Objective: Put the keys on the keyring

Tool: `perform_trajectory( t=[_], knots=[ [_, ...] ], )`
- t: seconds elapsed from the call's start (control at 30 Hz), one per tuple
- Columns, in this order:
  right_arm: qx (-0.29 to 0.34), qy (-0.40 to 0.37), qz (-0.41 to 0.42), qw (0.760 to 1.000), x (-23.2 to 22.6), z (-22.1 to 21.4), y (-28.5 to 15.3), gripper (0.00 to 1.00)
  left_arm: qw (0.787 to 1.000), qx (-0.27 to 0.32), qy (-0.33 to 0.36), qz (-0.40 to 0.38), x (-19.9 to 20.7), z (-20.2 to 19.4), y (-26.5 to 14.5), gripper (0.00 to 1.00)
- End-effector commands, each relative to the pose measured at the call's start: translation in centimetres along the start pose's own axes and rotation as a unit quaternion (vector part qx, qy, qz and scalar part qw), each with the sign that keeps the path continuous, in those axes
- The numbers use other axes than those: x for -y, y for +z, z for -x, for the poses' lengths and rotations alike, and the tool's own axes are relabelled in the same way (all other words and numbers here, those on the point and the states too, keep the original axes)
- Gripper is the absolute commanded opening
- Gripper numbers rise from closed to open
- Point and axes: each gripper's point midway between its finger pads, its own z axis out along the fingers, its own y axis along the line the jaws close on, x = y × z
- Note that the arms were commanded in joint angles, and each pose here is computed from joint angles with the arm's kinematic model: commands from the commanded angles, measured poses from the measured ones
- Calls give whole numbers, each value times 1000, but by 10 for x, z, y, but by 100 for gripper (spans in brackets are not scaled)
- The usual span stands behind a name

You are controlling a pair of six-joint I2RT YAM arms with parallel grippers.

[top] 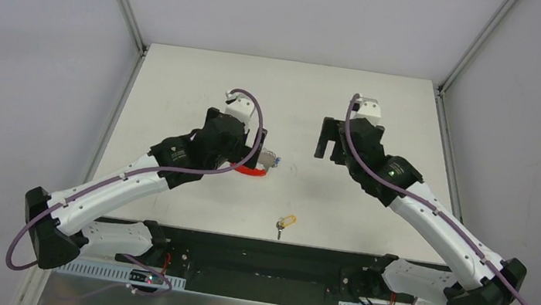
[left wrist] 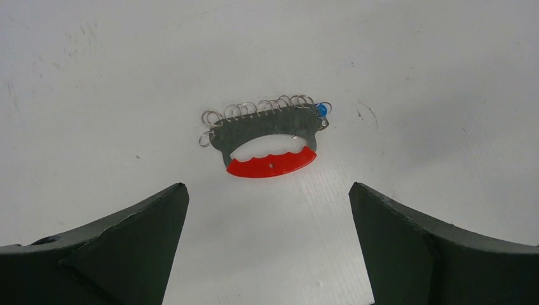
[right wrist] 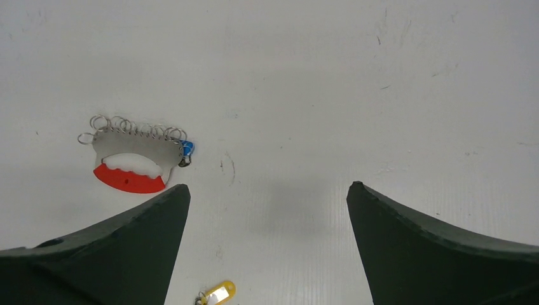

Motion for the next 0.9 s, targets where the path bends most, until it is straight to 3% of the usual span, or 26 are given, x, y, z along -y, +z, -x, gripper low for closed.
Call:
perform_trajectory(
  t=[0.0, 0.2, 0.4, 0.87],
  knots=[
    [-17, 12, 7, 1000, -10, 1, 3, 99, 998, -25, -47, 43, -16, -17, 19, 100],
    [-52, 15, 46, 997, -29, -18, 13, 99, 981, -79, -160, 73, -51, -45, 47, 97],
    [-105, 15, 72, 992, -45, -44, 21, 99, 977, -107, -150, 109, -66, -61, 71, 92],
    [-138, 27, 108, 984, -55, -64, 13, 99, 971, -194, -133, 52, -64, -117, 135, 69]
  ],
)
